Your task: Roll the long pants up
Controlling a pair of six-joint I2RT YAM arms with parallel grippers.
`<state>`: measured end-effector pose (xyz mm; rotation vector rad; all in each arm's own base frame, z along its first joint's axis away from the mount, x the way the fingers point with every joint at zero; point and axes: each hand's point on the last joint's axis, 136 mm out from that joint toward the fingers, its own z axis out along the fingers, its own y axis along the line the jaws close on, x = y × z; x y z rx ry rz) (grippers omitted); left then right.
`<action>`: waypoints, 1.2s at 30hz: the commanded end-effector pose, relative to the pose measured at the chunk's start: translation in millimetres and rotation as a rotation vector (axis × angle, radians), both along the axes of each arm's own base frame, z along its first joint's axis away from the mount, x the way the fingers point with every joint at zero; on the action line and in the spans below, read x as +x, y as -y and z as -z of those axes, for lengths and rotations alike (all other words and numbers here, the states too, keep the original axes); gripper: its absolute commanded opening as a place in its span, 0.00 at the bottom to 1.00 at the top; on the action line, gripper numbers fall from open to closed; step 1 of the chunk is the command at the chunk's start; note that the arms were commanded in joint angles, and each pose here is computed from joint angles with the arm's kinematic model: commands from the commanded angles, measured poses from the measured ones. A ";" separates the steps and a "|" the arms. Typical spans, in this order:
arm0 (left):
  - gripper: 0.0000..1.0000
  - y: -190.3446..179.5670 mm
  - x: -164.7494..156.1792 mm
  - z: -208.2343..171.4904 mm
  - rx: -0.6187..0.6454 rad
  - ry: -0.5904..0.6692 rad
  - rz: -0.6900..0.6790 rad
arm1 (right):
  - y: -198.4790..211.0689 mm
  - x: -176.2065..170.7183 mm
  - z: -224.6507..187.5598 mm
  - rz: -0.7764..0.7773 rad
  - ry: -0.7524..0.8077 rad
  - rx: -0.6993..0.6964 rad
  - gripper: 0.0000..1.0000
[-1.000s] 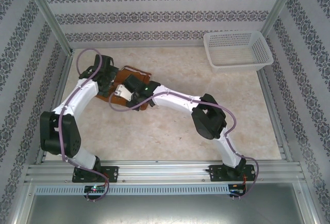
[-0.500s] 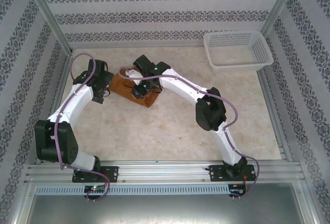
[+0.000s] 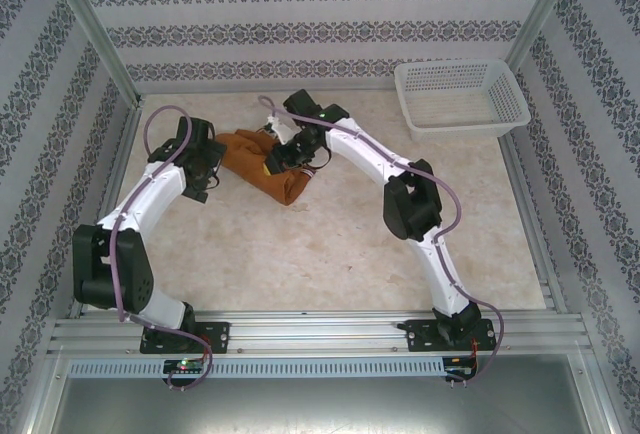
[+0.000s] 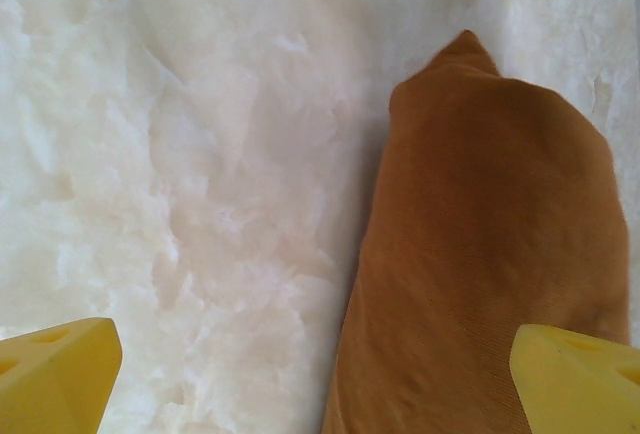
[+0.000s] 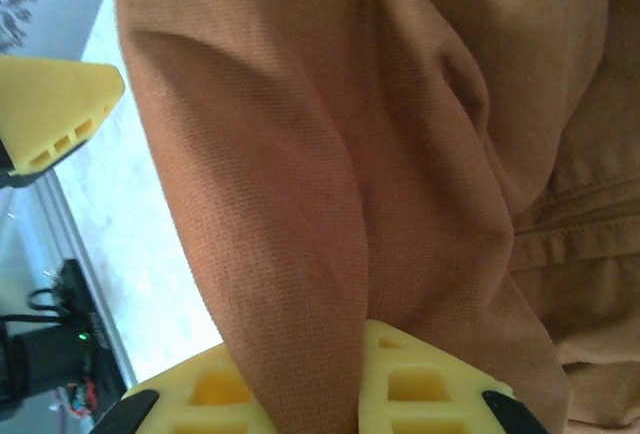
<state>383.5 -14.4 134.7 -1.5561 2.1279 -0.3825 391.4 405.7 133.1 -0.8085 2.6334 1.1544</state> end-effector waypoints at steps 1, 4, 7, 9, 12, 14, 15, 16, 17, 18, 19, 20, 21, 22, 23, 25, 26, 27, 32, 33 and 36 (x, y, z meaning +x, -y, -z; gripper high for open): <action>1.00 9.3 16.2 -8.6 -0.011 0.032 0.027 | 23.8 14.0 27.8 0.144 -0.219 0.019 0.00; 1.00 12.7 23.1 -7.9 -0.015 0.033 0.037 | 35.4 25.7 48.6 0.190 -0.291 0.025 0.00; 1.00 17.6 32.7 -8.0 -0.019 0.041 0.049 | 42.5 31.8 67.7 0.216 -0.338 0.009 0.00; 1.00 21.1 43.2 -8.6 -0.023 0.050 0.059 | 45.7 34.9 80.1 0.234 -0.371 -0.003 0.00; 1.00 32.0 64.5 -11.7 -0.047 0.076 0.090 | 52.1 41.8 93.6 0.264 -0.409 -0.009 0.00; 1.00 41.6 81.2 -14.7 -0.074 0.105 0.114 | 54.6 45.5 98.8 0.277 -0.424 -0.009 0.00; 1.00 48.8 91.3 -16.8 -0.087 0.126 0.132 | 56.3 47.7 100.0 0.283 -0.429 -0.008 0.00; 1.00 54.0 101.1 -17.9 -0.094 0.141 0.147 | 56.2 48.7 100.9 0.283 -0.433 -0.005 0.00; 1.00 60.3 108.2 -18.7 -0.101 0.149 0.161 | 57.5 49.9 102.4 0.289 -0.442 -0.004 0.00; 1.00 66.9 117.6 -17.5 -0.109 0.153 0.175 | 58.1 51.9 102.4 0.293 -0.446 0.000 0.00; 1.00 72.9 126.5 -16.5 -0.117 0.155 0.191 | 58.3 53.2 102.8 0.295 -0.449 0.004 0.00; 1.00 78.5 133.8 -14.9 -0.126 0.155 0.203 | 58.0 53.0 102.9 0.295 -0.453 0.004 0.00; 1.00 85.9 142.5 -14.5 -0.140 0.161 0.216 | 57.3 53.4 102.6 0.293 -0.456 0.008 0.00; 1.00 92.4 150.9 -14.7 -0.153 0.170 0.226 | 57.1 53.6 102.6 0.291 -0.460 0.013 0.00; 1.00 98.1 158.6 -15.8 -0.161 0.182 0.235 | 56.7 53.6 102.7 0.289 -0.462 0.016 0.00; 1.00 109.0 174.9 -20.6 -0.167 0.206 0.254 | 56.0 52.8 102.7 0.284 -0.468 0.021 0.00; 1.00 113.1 181.6 -19.0 -0.166 0.206 0.264 | 55.7 52.6 103.0 0.282 -0.469 0.023 0.00; 1.00 117.4 189.4 -18.8 -0.165 0.209 0.277 | 55.4 52.3 103.2 0.280 -0.471 0.025 0.00; 0.89 136.5 213.3 -2.2 -0.174 0.189 0.367 | 56.0 50.4 101.9 0.268 -0.477 0.034 0.00; 0.73 139.7 216.1 3.6 -0.181 0.191 0.385 | 56.8 50.5 102.5 0.268 -0.474 0.031 0.00; 0.25 145.1 215.9 21.3 -0.192 0.175 0.421 | 59.1 50.7 102.2 0.266 -0.472 0.029 0.00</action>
